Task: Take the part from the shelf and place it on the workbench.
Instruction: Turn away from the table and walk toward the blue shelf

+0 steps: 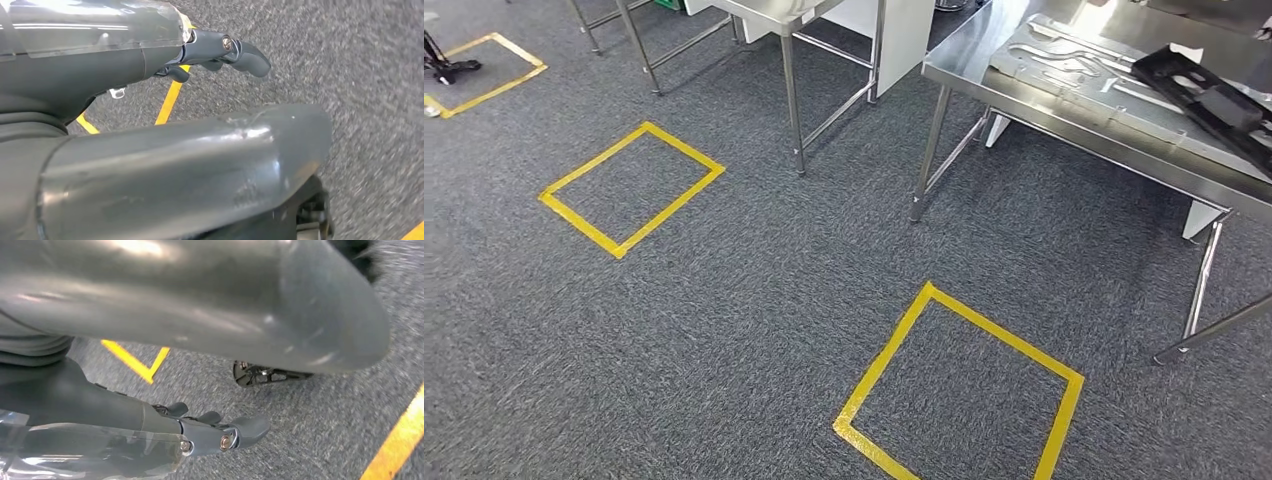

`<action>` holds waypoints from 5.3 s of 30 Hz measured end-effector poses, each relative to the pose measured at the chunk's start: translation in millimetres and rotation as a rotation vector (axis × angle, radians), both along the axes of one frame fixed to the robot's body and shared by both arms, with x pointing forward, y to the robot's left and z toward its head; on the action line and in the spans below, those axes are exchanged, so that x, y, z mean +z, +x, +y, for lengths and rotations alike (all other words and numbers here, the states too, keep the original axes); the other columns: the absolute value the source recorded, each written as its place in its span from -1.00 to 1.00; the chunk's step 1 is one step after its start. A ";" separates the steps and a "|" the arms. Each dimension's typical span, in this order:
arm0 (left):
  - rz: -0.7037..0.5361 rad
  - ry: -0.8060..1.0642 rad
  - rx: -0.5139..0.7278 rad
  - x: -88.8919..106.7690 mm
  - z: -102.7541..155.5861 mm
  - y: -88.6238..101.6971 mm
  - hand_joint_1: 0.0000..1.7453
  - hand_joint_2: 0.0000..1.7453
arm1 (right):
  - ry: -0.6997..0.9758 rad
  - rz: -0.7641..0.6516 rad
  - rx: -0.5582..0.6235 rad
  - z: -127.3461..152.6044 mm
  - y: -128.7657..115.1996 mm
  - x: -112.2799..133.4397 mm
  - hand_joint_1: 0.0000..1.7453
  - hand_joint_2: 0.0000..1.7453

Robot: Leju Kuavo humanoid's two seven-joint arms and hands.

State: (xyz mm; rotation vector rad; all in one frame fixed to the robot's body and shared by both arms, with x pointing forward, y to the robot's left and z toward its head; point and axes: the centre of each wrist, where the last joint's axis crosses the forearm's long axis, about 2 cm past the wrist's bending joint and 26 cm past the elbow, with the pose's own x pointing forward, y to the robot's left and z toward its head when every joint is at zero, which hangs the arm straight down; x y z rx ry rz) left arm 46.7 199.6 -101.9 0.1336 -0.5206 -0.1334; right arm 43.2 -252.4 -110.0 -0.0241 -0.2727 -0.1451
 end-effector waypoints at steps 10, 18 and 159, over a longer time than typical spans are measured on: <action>-0.036 0.014 0.017 0.1 0.5 0.3 -1.00 -1.00 | -0.013 0.011 0.042 -2.6 -2.1 -0.4 -1.00 -1.00; -0.036 0.024 0.035 -0.1 2.4 1.1 -1.00 -1.00 | -0.025 0.000 0.127 -4.7 -2.9 -0.7 -1.00 -1.00; -0.123 -0.026 0.162 -0.6 4.2 1.3 -1.00 -1.00 | -0.053 0.015 0.294 21.5 0.3 2.1 -1.00 -1.00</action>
